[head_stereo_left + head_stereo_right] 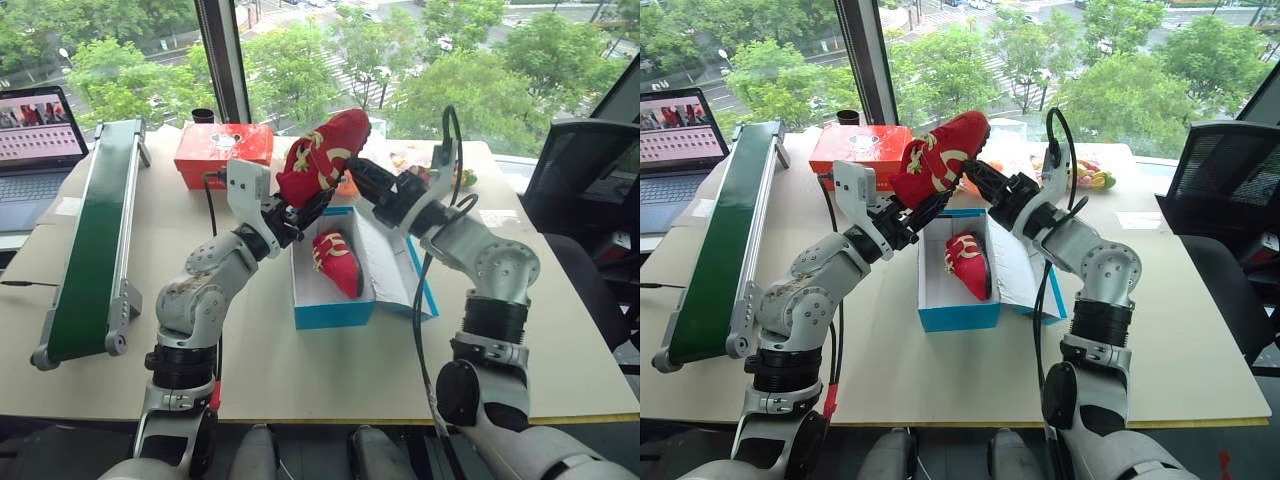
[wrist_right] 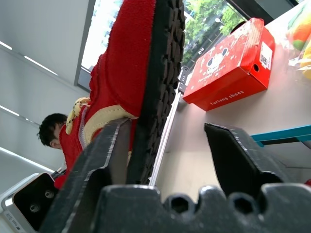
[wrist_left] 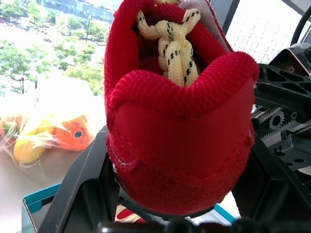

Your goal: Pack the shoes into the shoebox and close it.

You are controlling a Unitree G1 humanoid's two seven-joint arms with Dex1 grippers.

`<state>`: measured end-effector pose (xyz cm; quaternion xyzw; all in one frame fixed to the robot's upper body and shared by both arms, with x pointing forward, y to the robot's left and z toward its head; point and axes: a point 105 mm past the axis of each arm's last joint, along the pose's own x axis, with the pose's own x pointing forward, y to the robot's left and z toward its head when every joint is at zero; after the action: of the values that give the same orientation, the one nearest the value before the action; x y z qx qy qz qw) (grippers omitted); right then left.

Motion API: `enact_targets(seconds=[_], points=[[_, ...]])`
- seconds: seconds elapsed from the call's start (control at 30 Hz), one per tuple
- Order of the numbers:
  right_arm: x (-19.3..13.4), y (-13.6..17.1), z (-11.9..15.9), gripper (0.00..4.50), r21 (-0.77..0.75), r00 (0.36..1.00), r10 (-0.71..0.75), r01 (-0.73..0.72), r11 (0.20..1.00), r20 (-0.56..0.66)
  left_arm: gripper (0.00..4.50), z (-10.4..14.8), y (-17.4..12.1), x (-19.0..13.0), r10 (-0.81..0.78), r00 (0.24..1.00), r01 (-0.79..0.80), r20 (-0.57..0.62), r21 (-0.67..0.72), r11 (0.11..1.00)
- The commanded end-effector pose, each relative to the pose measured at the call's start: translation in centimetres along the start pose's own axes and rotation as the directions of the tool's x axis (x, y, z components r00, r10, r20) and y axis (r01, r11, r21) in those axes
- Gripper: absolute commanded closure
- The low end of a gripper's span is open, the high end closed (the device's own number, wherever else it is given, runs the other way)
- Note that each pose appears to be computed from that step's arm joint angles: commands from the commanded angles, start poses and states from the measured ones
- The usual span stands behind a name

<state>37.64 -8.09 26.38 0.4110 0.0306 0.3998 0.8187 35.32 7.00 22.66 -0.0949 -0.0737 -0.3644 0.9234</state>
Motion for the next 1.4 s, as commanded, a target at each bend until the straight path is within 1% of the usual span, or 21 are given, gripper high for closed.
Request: enact_targets(seconds=[0.03,0.13,0.27,0.43,0.5,0.53,0.6,0.63,0.67,0.7,0.77,0.83,0.93,1.03,1.07,1.1,1.17,1.2,1.27,1.3,1.4], points=[[-0.1,2.6,1.7,0.30,-0.042,0.993,0.105,-0.103,0.994,0.052,1.96,1.3,-1.2,0.1,-0.043,0.998,0.042,0.045,0.025,0.999],[-0.2,2.8,1.6,0.30,-0.058,0.993,0.111,-0.108,0.992,0.043,1.96,1.2,-1.8,0.2,-0.058,0.997,0.057,0.042,0.021,0.998],[0.1,2.2,2.0,0.30,-0.045,0.994,0.084,-0.081,0.996,0.066,1.96,0.9,-2.4,0.3,-0.075,0.997,0.074,0.035,0.018,0.997],[0.5,1.4,1.9,1.64,-0.043,0.996,0.044,-0.041,0.998,0.079,1.96,1.0,-2.7,0.2,-0.080,0.996,0.080,0.035,0.019,0.997],[0.6,1.3,1.7,2.36,-0.053,0.997,0.041,-0.037,0.998,0.071,1.96,1.0,-2.5,0.1,-0.073,0.997,0.072,0.035,0.021,0.997],[0.6,1.3,1.7,2.80,-0.055,0.997,0.040,-0.036,0.998,0.070,1.96,1.0,-2.3,0.0,-0.065,0.997,0.065,0.034,0.022,0.998],[0.7,1.3,1.5,3.37,-0.067,0.998,0.034,-0.030,0.997,0.060,1.96,1.0,-2.0,-0.2,-0.054,0.998,0.053,0.034,0.025,0.998],[0.7,1.3,1.5,3.73,-0.072,0.998,0.031,-0.027,0.997,0.057,1.48,1.1,-1.9,-0.2,-0.049,0.998,0.048,0.034,0.026,0.999],[0.7,1.3,1.5,3.99,-0.078,0.998,0.029,-0.024,0.997,0.054,1.00,1.1,-1.7,-0.3,-0.043,0.998,0.042,0.035,0.027,0.999],[0.7,1.3,1.5,4.14,-0.081,0.998,0.027,-0.023,0.996,0.052,0.73,1.1,-1.6,-0.4,-0.039,0.999,0.038,0.036,0.028,0.999],[0.8,1.3,1.5,4.17,-0.102,0.999,0.016,-0.011,0.995,0.045,0.01,1.2,-1.4,-0.8,-0.051,0.998,0.050,0.034,0.034,0.998],[0.9,1.3,1.4,4.17,-0.142,1.000,0.002,0.002,0.990,0.029,0.00,1.3,-0.9,-1.7,-0.067,0.998,0.066,0.015,0.069,0.995],[1.2,1.0,1.2,4.18,-0.228,0.999,-0.050,0.048,0.973,-0.001,0.00,1.5,1.0,-3.7,-0.060,0.997,0.066,-0.045,0.135,0.989],[1.3,0.8,1.0,4.18,-0.279,0.997,-0.077,0.069,0.958,-0.017,0.00,1.6,1.4,-4.4,-0.069,0.995,0.080,-0.072,0.154,0.985],[1.7,0.8,-0.1,4.18,-0.349,0.990,-0.115,0.081,0.934,-0.079,0.00,1.3,2.3,-5.9,-0.076,0.986,0.104,-0.151,0.190,0.976],[2.2,0.7,-1.5,4.18,-0.450,0.974,-0.175,0.092,0.888,-0.146,0.00,0.9,3.1,-7.9,-0.089,0.964,0.148,-0.251,0.225,0.963],[2.4,-0.2,-3.1,4.18,-0.591,0.933,-0.294,0.121,0.797,-0.206,0.00,0.6,3.6,-10.4,-0.107,0.917,0.216,-0.384,0.253,0.943],[2.3,-0.9,-3.7,4.18,-0.650,0.912,-0.345,0.126,0.750,-0.222,0.00,0.4,3.7,-11.1,-0.108,0.898,0.240,-0.427,0.270,0.932],[2.1,-1.6,-5.1,4.18,-0.620,0.884,-0.352,0.094,0.779,-0.308,0.00,-0.1,3.6,-12.1,-0.116,0.861,0.287,-0.495,0.284,0.915],[2.0,-1.6,-5.3,4.18,-0.606,0.881,-0.340,0.080,0.792,-0.328,0.00,-0.2,3.6,-12.4,-0.118,0.850,0.299,-0.514,0.286,0.910],[1.8,-2.3,-5.6,4.18,-0.643,0.860,-0.371,0.068,0.763,-0.349,0.00,-0.5,3.6,-13.2,-0.121,0.823,0.329,-0.555,0.291,0.898]])
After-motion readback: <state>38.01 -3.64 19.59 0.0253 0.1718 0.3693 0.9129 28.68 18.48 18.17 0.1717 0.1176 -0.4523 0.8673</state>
